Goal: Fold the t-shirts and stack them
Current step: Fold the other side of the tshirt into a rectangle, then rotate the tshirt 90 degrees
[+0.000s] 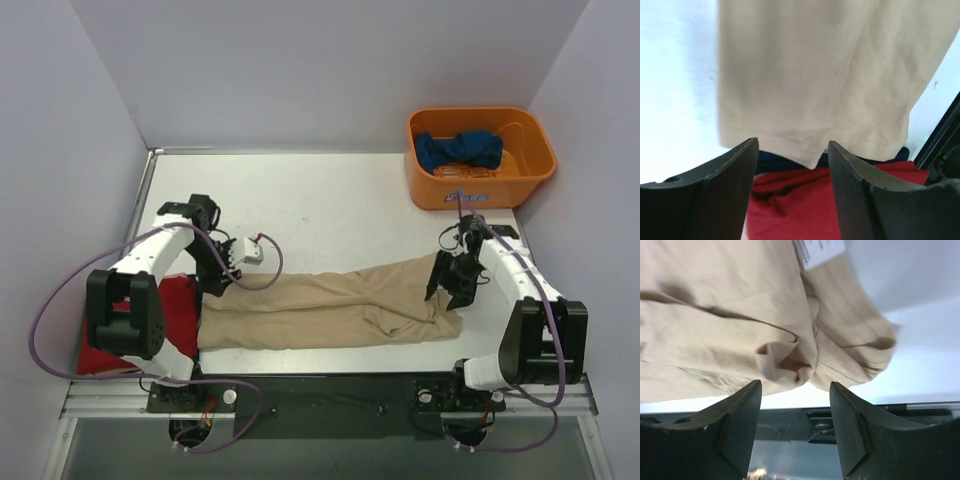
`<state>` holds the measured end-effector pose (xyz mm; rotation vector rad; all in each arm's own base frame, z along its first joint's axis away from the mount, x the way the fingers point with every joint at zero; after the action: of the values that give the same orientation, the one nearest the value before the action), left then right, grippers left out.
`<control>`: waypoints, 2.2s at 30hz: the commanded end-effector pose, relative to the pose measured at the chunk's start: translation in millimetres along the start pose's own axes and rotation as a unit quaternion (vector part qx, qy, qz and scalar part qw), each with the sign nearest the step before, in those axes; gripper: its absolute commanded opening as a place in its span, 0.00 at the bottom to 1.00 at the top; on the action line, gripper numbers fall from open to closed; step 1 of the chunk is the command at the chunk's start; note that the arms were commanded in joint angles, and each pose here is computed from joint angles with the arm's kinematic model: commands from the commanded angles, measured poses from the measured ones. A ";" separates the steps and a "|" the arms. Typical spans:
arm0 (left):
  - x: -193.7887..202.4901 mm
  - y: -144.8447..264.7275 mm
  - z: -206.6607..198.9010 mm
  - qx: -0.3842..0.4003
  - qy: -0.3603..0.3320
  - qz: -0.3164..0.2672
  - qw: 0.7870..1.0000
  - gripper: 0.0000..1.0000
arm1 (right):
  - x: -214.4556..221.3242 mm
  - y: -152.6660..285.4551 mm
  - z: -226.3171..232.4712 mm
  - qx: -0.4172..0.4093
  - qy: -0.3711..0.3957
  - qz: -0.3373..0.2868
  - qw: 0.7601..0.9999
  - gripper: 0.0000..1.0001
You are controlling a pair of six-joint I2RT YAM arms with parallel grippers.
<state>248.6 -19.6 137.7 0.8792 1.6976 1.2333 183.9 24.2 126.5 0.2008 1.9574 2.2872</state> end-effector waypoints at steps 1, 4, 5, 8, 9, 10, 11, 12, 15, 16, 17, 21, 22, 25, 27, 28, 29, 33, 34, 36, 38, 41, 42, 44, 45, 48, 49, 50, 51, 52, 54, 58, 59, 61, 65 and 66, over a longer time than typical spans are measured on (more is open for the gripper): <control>-28.1 46.7 -15.2 0.063 -0.011 -0.068 0.996 0.70 | -14.3 49.4 -1.0 0.044 -0.004 -0.085 0.995 0.54; -42.0 53.3 5.1 0.025 0.071 -0.124 0.989 0.70 | -37.8 56.0 -2.5 0.066 -0.008 -0.128 0.990 0.56; -50.2 49.9 27.4 -0.028 0.084 -0.151 0.985 0.70 | -51.2 50.8 -2.0 0.066 -0.006 -0.146 0.987 0.56; -49.4 37.1 59.1 -0.130 0.185 -0.150 0.963 0.70 | -79.2 36.3 2.5 0.055 -0.013 -0.159 0.986 0.54; -50.2 27.5 68.2 -0.144 0.188 -0.154 0.959 0.70 | -89.7 35.8 5.0 0.049 -0.010 -0.175 0.983 0.53; -49.3 21.7 70.8 -0.150 0.195 -0.146 0.958 0.70 | -96.6 27.2 7.2 0.047 -0.006 -0.170 0.984 0.52; -50.7 13.5 76.3 -0.150 0.200 -0.142 0.958 0.70 | -104.4 23.6 9.2 0.044 0.002 -0.181 0.983 0.52; -49.8 9.6 79.8 -0.157 0.202 -0.136 0.957 0.70 | -109.9 14.9 8.9 0.049 0.004 -0.174 0.984 0.52; -46.2 -11.3 83.9 -0.146 0.198 -0.108 0.963 0.70 | -122.7 -5.8 7.5 0.055 0.006 -0.157 0.986 0.48; -44.4 -17.4 82.0 -0.141 0.196 -0.101 0.965 0.70 | -124.1 -15.6 7.8 0.054 0.008 -0.142 0.988 0.46; -44.2 -21.8 80.3 -0.136 0.185 -0.094 0.969 0.70 | -126.5 -18.9 9.9 0.048 0.013 -0.141 0.989 0.41; -35.8 -35.0 60.8 -0.096 0.167 -0.079 0.978 0.63 | -124.9 -34.6 24.0 0.060 0.060 -0.123 0.989 0.13; -30.7 -36.0 52.8 -0.085 0.168 -0.073 0.979 0.55 | -124.1 -35.8 25.2 0.067 0.067 -0.122 0.988 0.11; -20.5 -39.1 37.4 -0.067 0.156 -0.057 0.984 0.36 | -123.5 -39.0 33.6 0.068 0.098 -0.115 0.986 0.02; -13.5 -38.3 28.8 -0.064 0.155 -0.045 0.985 0.24 | -126.4 -37.3 43.8 0.068 0.135 -0.115 0.982 0.00; -9.7 -37.0 22.9 -0.060 0.157 -0.037 0.985 0.20 | -132.7 -34.0 50.2 0.067 0.148 -0.118 0.980 0.00; -8.0 -35.6 20.8 -0.059 0.159 -0.033 0.985 0.14 | -133.8 -38.2 58.1 0.068 0.179 -0.111 0.975 0.00; -1.2 -28.9 -0.3 -0.019 0.149 -0.021 0.988 0.06 | -162.5 -32.4 89.4 0.076 0.227 -0.120 0.963 0.00; 0.3 -24.7 -6.8 -0.011 0.146 -0.018 0.989 0.05 | -171.9 -26.8 101.0 0.070 0.233 -0.133 0.961 0.00; 2.6 -20.6 -18.0 0.015 0.135 -0.016 0.991 0.04 | -189.1 -26.5 119.8 0.048 0.240 -0.145 0.959 0.00; 1.8 -16.3 -31.0 0.052 0.120 -0.027 0.991 0.04 | -204.1 -29.5 140.6 0.010 0.255 -0.151 0.955 0.00; 2.7 -13.1 -45.0 0.088 0.114 -0.029 0.989 0.04 | -223.7 -50.3 164.3 -0.019 0.262 -0.132 0.956 0.00; 1.9 -13.8 -47.0 0.092 0.112 -0.029 0.989 0.04 | -235.2 -39.1 177.5 -0.035 0.258 -0.149 0.954 0.00; 2.7 -16.3 -52.1 0.101 0.111 -0.027 0.988 0.04 | -250.8 -47.0 190.2 -0.053 0.240 -0.153 0.957 0.00; 3.3 -17.7 -54.5 0.105 0.110 -0.024 0.988 0.04 | -262.0 -50.8 196.9 -0.061 0.236 -0.163 0.956 0.00; -1.0 -19.6 -60.7 0.114 0.103 -0.023 0.988 0.04 | -286.7 -54.6 215.9 -0.092 0.198 -0.198 0.956 0.00; -1.5 -20.9 -62.8 0.118 0.103 -0.023 0.987 0.04 | -298.0 -56.4 225.0 -0.116 0.180 -0.218 0.952 0.00; -3.6 -22.5 -65.5 0.123 0.103 -0.023 0.987 0.04 | -302.6 -56.6 229.6 -0.128 0.167 -0.229 0.951 0.00; -3.9 -24.1 -67.8 0.127 0.102 -0.022 0.986 0.04 | -311.9 -56.1 237.3 -0.148 0.147 -0.255 0.944 0.00; -4.6 -25.0 -69.6 0.130 0.102 -0.020 0.986 0.05 | -315.4 -55.5 240.6 -0.157 0.134 -0.265 0.942 0.00; -3.1 -26.0 -72.7 0.133 0.102 -0.017 0.986 0.05 | -327.7 -51.5 249.0 -0.177 0.106 -0.298 0.932 0.00; -1.6 -19.1 -75.7 0.128 0.101 -0.015 0.987 0.13 | -343.7 -26.2 265.0 -0.217 0.088 -0.346 0.908 0.39; -2.3 -15.5 -75.6 0.124 0.102 -0.016 0.987 0.15 | -344.4 -18.4 266.9 -0.223 0.093 -0.356 0.903 0.45; -2.7 -8.1 -71.2 0.107 0.109 -0.013 0.988 0.27 | -343.1 3.0 267.8 -0.223 0.102 -0.378 0.892 0.73; -7.1 9.5 -56.5 0.078 0.103 -0.002 0.992 0.49 | -336.4 54.8 265.0 -0.202 0.132 -0.426 0.872 1.00; -10.5 15.5 -51.6 0.069 0.101 -0.006 0.992 0.50 | -329.2 78.2 264.4 -0.199 0.138 -0.439 0.865 1.00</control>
<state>189.7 -48.3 137.1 0.8897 2.0238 1.2148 561.6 218.7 116.7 -0.6710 1.3160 2.1851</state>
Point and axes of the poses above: each gripper's point midway between its finger pads, its own y axis back along the fingers, its own z axis along the line the jaws close on, x = y × z, the point moved 8 cm from there along y, back along the fingers, and after that the axes turned 11 degrees about y, right-handed, at the moved point
